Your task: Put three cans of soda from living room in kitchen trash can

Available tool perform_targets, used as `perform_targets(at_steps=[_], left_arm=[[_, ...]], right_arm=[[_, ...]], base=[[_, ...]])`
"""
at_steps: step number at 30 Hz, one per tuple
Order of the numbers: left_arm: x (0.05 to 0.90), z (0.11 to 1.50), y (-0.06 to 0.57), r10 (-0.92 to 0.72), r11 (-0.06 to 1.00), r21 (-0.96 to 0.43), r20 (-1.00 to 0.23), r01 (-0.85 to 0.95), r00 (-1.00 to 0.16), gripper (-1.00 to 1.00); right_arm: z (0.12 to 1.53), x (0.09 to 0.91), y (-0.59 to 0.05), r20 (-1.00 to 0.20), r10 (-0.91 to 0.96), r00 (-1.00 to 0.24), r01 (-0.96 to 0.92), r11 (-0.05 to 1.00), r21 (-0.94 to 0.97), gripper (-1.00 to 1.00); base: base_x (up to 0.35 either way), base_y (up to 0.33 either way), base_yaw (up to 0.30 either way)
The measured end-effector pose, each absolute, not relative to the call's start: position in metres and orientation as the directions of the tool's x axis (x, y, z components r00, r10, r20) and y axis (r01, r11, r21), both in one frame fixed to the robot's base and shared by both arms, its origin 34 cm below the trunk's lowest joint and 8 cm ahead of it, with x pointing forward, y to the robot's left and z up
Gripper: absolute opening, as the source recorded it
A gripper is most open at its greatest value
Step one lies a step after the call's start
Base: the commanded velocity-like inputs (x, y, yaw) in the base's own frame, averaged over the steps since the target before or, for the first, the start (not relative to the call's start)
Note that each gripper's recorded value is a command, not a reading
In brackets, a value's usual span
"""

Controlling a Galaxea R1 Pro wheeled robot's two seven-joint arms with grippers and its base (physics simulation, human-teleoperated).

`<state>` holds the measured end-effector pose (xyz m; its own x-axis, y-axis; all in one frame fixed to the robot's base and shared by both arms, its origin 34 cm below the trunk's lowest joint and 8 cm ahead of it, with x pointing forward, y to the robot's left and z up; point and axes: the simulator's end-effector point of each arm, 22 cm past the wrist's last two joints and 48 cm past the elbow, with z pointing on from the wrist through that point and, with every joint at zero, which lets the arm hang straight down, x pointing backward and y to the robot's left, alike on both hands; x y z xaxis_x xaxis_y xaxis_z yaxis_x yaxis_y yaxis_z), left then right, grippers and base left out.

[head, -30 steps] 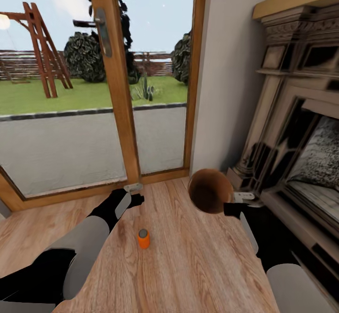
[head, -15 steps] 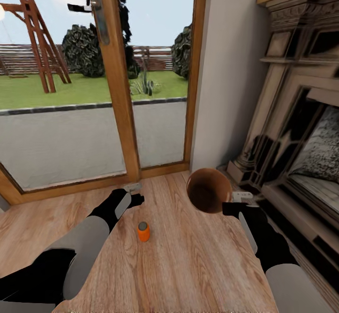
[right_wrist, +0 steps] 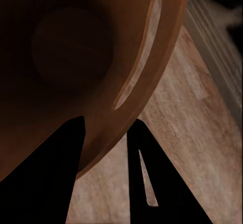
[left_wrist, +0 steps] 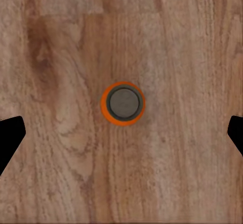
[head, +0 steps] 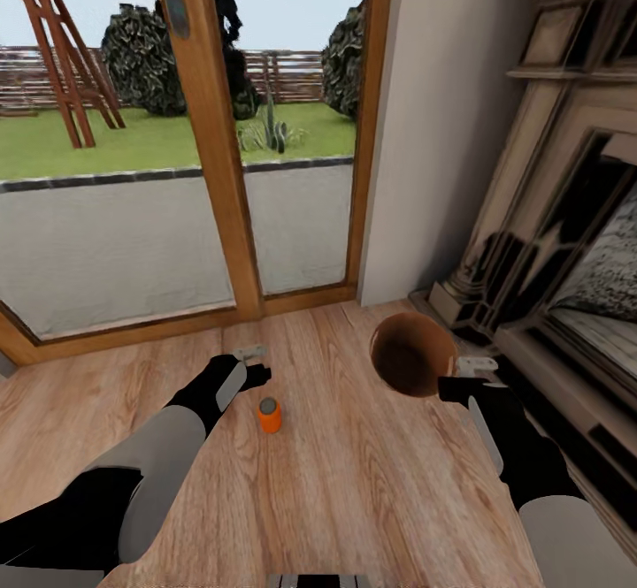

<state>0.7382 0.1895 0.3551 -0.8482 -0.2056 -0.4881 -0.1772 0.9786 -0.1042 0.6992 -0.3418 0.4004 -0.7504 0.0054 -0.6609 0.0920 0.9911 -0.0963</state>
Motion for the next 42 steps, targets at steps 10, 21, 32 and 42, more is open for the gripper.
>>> perform_targets(at_steps=[10,21,32,42], left_arm=[[0.734,0.336,0.189,-0.206,0.979,-0.100,-0.465,-0.180,-0.861,1.00],[0.733,0.330,0.190,-0.206,0.979,-0.098,-0.458,-0.181,-0.865,1.00],[0.733,0.330,0.190,-0.206,0.979,-0.097,-0.458,-0.181,-0.865,1.00],[0.734,0.330,0.190,-0.206,0.979,-0.098,-0.459,-0.181,-0.864,1.00]], right_arm=[[0.382,0.697,-0.338,-0.641,0.010,-0.767,0.082,0.993,-0.083,-1.00],[0.376,0.695,-0.337,-0.634,0.001,-0.774,0.075,0.993,-0.091,-1.00],[0.376,0.695,-0.336,-0.634,0.001,-0.774,0.074,0.993,-0.090,-1.00],[0.376,0.695,-0.337,-0.634,0.002,-0.773,0.076,0.993,-0.089,-1.00]], base=[[0.000,0.000,0.000],[0.014,0.000,0.000],[0.208,0.000,0.000],[0.016,0.000,0.000]])
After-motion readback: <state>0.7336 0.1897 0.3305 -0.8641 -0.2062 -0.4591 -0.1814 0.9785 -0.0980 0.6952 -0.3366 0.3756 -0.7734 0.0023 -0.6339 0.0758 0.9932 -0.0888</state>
